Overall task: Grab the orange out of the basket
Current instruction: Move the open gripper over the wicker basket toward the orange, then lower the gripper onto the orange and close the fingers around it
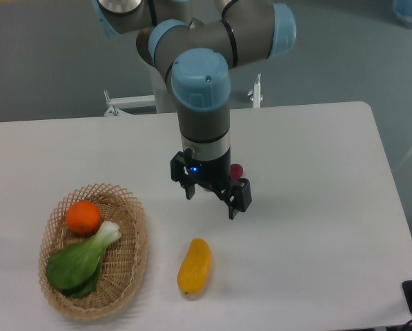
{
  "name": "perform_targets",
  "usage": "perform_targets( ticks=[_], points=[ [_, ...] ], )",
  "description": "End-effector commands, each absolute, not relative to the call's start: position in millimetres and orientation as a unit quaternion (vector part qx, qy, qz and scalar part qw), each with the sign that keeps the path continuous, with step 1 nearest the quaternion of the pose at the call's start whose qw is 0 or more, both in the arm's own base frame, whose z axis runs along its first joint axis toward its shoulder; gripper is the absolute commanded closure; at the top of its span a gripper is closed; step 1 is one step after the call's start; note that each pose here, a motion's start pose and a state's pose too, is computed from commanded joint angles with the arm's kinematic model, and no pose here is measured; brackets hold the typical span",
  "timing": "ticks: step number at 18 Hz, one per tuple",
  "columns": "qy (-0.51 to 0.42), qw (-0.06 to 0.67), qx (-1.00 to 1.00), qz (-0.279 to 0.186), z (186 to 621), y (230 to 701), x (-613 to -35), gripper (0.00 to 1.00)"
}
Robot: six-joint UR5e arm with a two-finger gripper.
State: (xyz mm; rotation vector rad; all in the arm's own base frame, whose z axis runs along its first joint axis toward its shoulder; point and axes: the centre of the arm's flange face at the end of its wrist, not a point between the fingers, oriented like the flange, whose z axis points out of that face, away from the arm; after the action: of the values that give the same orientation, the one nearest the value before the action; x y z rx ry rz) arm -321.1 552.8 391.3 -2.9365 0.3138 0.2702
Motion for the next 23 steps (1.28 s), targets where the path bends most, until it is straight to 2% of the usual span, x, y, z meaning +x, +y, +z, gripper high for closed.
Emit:
perform_targets(
  ticks=[3,7,10,15,23],
  points=[
    [0.162,0.081,-0.978,0.1,392.6,574.0,-284.5,0.0],
    [0.273,0.065,-0.952,0.121,369.6,615.8,-218.7,0.0],
    [0.331,0.06,-0.935,0.114,352.4,635.1,-174.3,0.0],
    [0.393,0.042,-0.914,0.09,324.2,637.1,-102.4,0.0],
    [0.412,0.013,-0.909,0.057,274.5,626.1,-73.4,0.0]
  ],
)
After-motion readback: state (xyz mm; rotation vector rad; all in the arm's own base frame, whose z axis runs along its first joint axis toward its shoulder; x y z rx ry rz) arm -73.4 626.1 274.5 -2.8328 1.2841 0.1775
